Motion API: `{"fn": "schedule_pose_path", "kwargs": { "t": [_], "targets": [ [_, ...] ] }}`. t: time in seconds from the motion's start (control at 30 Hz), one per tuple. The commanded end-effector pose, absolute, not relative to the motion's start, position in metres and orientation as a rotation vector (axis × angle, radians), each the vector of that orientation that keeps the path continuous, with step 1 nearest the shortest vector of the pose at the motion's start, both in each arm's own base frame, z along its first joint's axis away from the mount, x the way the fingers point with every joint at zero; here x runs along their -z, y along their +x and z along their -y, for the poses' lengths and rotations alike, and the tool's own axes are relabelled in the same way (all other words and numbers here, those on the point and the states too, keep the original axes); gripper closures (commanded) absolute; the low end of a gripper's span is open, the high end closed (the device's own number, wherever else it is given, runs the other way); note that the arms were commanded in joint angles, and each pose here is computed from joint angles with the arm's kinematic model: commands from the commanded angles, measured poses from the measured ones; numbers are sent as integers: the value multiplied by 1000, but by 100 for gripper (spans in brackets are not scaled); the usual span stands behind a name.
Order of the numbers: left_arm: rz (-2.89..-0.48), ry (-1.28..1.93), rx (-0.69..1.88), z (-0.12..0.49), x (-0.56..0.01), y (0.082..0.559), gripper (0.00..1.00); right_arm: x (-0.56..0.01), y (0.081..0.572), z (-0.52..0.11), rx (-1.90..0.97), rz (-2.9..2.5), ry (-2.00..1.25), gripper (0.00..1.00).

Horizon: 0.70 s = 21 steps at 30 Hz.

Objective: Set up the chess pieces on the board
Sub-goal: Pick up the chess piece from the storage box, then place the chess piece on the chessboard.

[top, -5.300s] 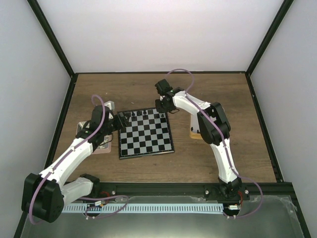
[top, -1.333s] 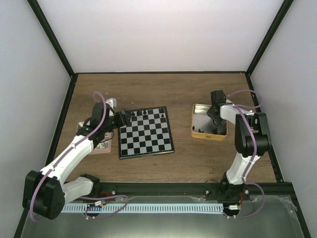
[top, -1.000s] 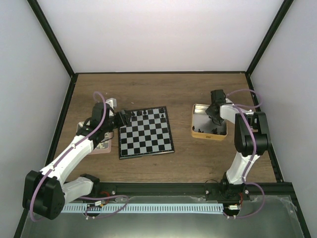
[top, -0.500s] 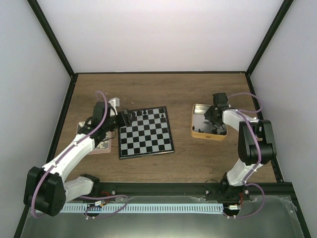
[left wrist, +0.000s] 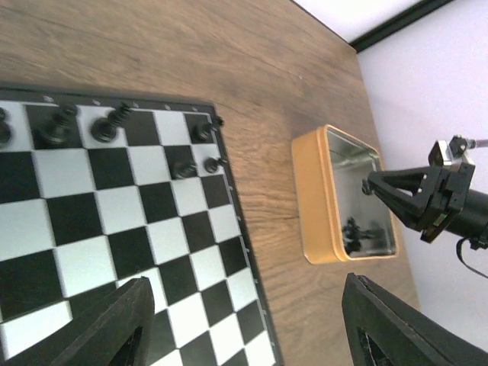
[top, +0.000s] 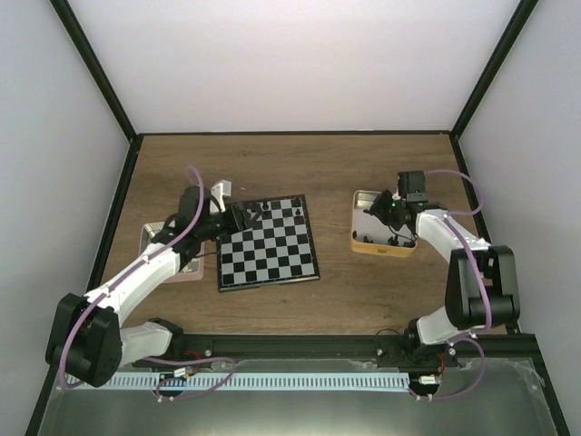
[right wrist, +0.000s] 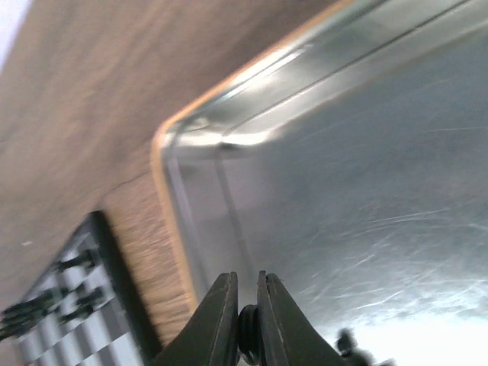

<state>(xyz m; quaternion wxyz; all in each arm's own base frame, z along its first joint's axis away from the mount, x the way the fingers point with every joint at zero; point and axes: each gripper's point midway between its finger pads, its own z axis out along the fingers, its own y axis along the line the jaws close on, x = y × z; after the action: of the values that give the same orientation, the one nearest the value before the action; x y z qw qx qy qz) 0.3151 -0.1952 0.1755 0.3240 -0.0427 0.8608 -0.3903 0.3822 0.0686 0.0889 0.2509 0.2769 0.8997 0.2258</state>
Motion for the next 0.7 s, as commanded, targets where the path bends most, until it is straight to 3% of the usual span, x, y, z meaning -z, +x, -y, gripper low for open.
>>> {"fn": "schedule_pose_path", "kwargs": {
  "t": [0.0,0.23,0.67],
  "targets": [
    [-2229,-81,1190,223,-184,310,30,-127,378,-93,-842,-2385,670,92],
    [-2208,-70,1437,255,-187,308,30,-145,355,-163,-1049,-2400,494,94],
    [-2310,-275,1452,251,-145,297,33,-140,320,-296,-1312,-2470,367,95]
  ]
}}
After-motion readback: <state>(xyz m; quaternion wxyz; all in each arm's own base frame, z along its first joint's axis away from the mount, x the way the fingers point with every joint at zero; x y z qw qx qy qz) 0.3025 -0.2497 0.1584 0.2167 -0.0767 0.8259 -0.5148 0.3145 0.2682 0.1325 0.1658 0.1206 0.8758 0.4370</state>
